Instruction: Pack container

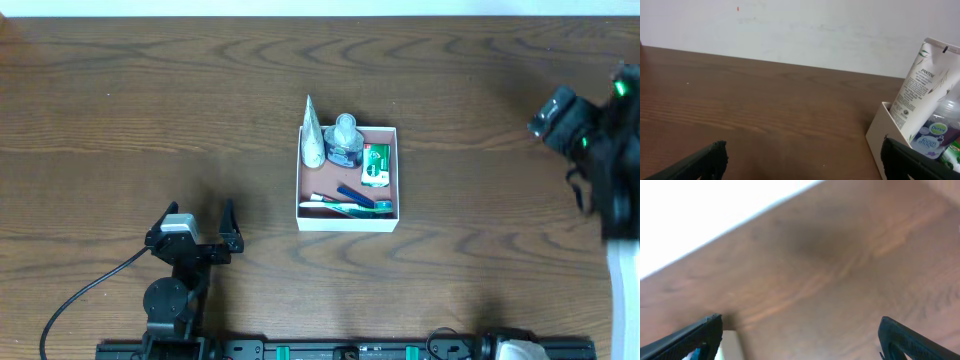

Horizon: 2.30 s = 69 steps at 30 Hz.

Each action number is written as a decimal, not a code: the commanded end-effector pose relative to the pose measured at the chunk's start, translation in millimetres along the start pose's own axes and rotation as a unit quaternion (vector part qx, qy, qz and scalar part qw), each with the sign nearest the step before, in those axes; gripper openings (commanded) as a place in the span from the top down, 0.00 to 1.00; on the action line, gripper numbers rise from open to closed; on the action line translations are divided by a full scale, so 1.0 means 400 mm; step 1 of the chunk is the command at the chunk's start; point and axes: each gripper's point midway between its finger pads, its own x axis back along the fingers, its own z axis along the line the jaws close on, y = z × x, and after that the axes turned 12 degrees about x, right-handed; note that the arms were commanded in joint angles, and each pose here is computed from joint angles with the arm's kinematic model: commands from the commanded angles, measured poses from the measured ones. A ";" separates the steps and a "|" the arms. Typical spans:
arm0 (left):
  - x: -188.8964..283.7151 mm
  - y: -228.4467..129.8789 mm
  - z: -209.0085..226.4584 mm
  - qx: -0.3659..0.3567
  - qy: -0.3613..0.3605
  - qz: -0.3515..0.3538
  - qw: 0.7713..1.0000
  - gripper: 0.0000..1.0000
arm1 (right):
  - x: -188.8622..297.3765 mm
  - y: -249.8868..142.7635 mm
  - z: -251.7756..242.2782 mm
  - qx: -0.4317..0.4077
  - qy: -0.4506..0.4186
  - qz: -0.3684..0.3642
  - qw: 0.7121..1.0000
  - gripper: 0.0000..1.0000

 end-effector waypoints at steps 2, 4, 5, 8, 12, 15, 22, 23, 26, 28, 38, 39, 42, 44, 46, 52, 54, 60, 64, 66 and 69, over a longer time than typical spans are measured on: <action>-0.001 -0.034 0.032 -0.008 0.028 0.018 0.999 0.02 | 0.113 -0.012 0.031 0.017 0.042 -0.064 0.997 0.01; -0.001 -0.034 0.032 -0.008 0.028 0.018 0.999 0.02 | 0.151 -0.014 0.040 0.012 0.067 -0.116 0.991 0.01; -0.001 -0.034 0.032 -0.008 0.028 0.018 0.999 0.02 | 0.164 -0.013 0.044 0.008 0.079 -0.141 0.987 0.01; -0.001 -0.034 0.032 -0.008 0.028 0.018 0.999 0.02 | 0.191 -0.029 0.068 0.030 0.132 -0.227 0.965 0.01; -0.001 -0.034 0.032 -0.008 0.028 0.018 0.999 0.02 | 0.195 -0.088 0.114 0.113 0.188 -0.306 0.927 0.01; -0.001 -0.034 0.032 -0.008 0.028 0.018 0.999 0.02 | 0.181 -0.145 0.140 0.165 0.214 -0.348 0.898 0.01; -0.001 -0.034 0.032 -0.008 0.028 0.018 0.999 0.02 | 0.118 -0.254 0.162 0.198 0.241 -0.408 0.858 0.01; -0.001 -0.034 0.032 -0.008 0.028 0.018 0.999 0.02 | 0.110 -0.266 0.162 0.198 0.242 -0.411 0.857 0.01; -0.001 -0.034 0.032 -0.008 0.028 0.018 0.999 0.02 | 0.088 -0.300 0.157 0.196 0.241 -0.424 0.851 0.01; -0.001 -0.034 0.032 -0.008 0.028 0.018 0.999 0.02 | 0.077 -0.316 0.154 0.195 0.240 -0.430 0.849 0.01; -0.001 -0.034 0.032 -0.008 0.028 0.018 0.999 0.02 | 0.018 -0.392 0.152 0.194 0.249 -0.416 0.853 0.01; -0.001 -0.034 0.032 -0.008 0.028 0.018 0.999 0.02 | 0.012 -0.398 0.152 0.195 0.249 -0.409 0.856 0.01; -0.001 -0.034 0.032 -0.008 0.028 0.018 0.999 0.02 | -0.004 -0.413 0.152 0.197 0.249 -0.393 0.863 0.01; -0.001 -0.034 0.032 -0.008 0.028 0.018 0.999 0.02 | -0.019 -0.427 0.151 0.199 0.250 -0.377 0.870 0.01; -0.001 -0.034 0.032 -0.008 0.028 0.018 0.999 0.02 | -0.040 -0.450 0.150 0.206 0.248 -0.355 0.878 0.01; -0.001 -0.034 0.032 -0.008 0.028 0.018 0.999 0.02 | -0.095 -0.503 0.128 0.215 0.227 -0.297 0.902 0.01; -0.001 -0.034 0.032 -0.008 0.028 0.018 0.999 0.02 | -0.098 -0.501 0.123 0.213 0.220 -0.297 0.905 0.01; -0.001 -0.034 0.032 -0.008 0.028 0.018 0.999 0.02 | -0.107 -0.495 0.104 0.207 0.197 -0.296 0.912 0.01; -0.001 -0.034 0.032 -0.008 0.028 0.018 0.999 0.02 | -0.114 -0.491 0.087 0.200 0.181 -0.295 0.917 0.01; -0.001 -0.034 0.032 -0.008 0.028 0.018 0.999 0.02 | -0.117 -0.489 0.079 0.197 0.172 -0.294 0.919 0.01; -0.001 -0.034 0.032 -0.008 0.028 0.018 0.999 0.02 | -0.122 -0.487 0.069 0.194 0.160 -0.293 0.922 0.01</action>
